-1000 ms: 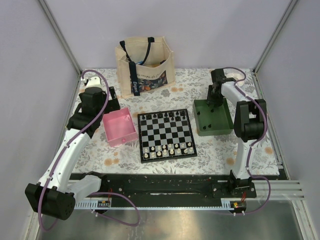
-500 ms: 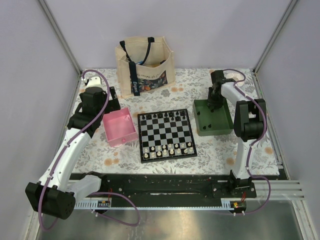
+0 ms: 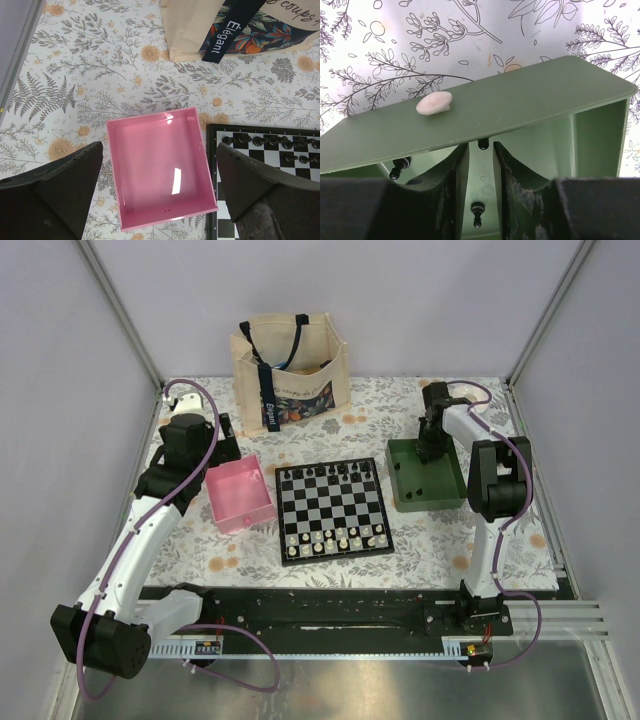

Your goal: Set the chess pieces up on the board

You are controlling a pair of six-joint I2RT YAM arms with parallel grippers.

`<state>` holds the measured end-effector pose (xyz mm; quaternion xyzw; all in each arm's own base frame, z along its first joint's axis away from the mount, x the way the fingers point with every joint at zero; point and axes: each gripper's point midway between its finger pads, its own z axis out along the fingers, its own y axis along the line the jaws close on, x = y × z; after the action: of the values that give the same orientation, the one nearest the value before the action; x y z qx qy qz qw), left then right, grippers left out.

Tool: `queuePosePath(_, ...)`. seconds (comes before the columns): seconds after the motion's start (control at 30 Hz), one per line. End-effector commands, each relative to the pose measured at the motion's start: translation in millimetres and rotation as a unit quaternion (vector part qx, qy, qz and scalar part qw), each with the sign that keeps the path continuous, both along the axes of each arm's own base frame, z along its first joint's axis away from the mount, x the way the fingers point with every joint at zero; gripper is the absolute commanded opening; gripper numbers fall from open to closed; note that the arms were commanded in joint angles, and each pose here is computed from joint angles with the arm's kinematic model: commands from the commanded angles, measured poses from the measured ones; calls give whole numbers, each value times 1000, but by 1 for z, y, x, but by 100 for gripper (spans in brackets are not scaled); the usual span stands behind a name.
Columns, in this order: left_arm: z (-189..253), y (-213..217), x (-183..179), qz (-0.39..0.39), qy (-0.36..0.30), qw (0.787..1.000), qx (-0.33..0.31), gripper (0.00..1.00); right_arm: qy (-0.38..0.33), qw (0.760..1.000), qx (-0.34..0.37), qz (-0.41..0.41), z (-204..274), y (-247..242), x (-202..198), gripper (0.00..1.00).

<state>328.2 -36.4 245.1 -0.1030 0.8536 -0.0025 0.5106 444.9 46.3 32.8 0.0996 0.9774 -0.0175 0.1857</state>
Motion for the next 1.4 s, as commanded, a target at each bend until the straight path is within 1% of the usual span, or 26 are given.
queuePosePath(0.0,13,-5,7,-8,-24,1000,-10,99,-12,1000,0,-8,7,-3,8,32)
queuePosePath(0.4,14,-4,6,-5,-27,1000,-8,99,-10,1000,0,-7,8,-5,15,27)
queuePosePath(0.47,14,-3,6,-5,-26,1000,-9,99,-10,1000,1,-6,8,-5,15,22)
queuePosePath(0.53,14,-3,6,-5,-26,1000,-9,99,-9,1000,0,-7,8,-5,15,21)
queuePosePath(0.6,15,-4,6,-6,-27,1000,-8,99,-7,1000,0,-7,8,-5,14,15)
queuePosePath(0.63,15,-4,5,-6,-27,1000,-8,99,-6,1000,0,-7,8,-5,12,14)
queuePosePath(0.7,15,-3,5,-6,-27,1000,-8,99,-5,1000,1,-7,8,-5,11,4)
queuePosePath(0.77,14,-3,5,-6,-27,1000,-7,99,-4,1000,6,-2,13,-2,8,0)
queuePosePath(0.93,15,-4,5,-6,-27,1000,-8,99,-45,999,24,2,52,3,0,0)
queuePosePath(1.07,14,-4,6,-7,-26,1000,-9,99,-90,995,44,19,93,19,-10,0)
queuePosePath(1.17,14,-4,6,-7,-26,1000,-9,99,-104,992,51,43,113,39,-23,0)
queuePosePath(1.23,15,-5,6,-8,-27,1000,-10,99,-112,989,58,73,124,64,-33,0)
queuePosePath(1.37,16,-5,5,-8,-29,1000,-10,99,-122,979,81,145,140,134,-49,0)
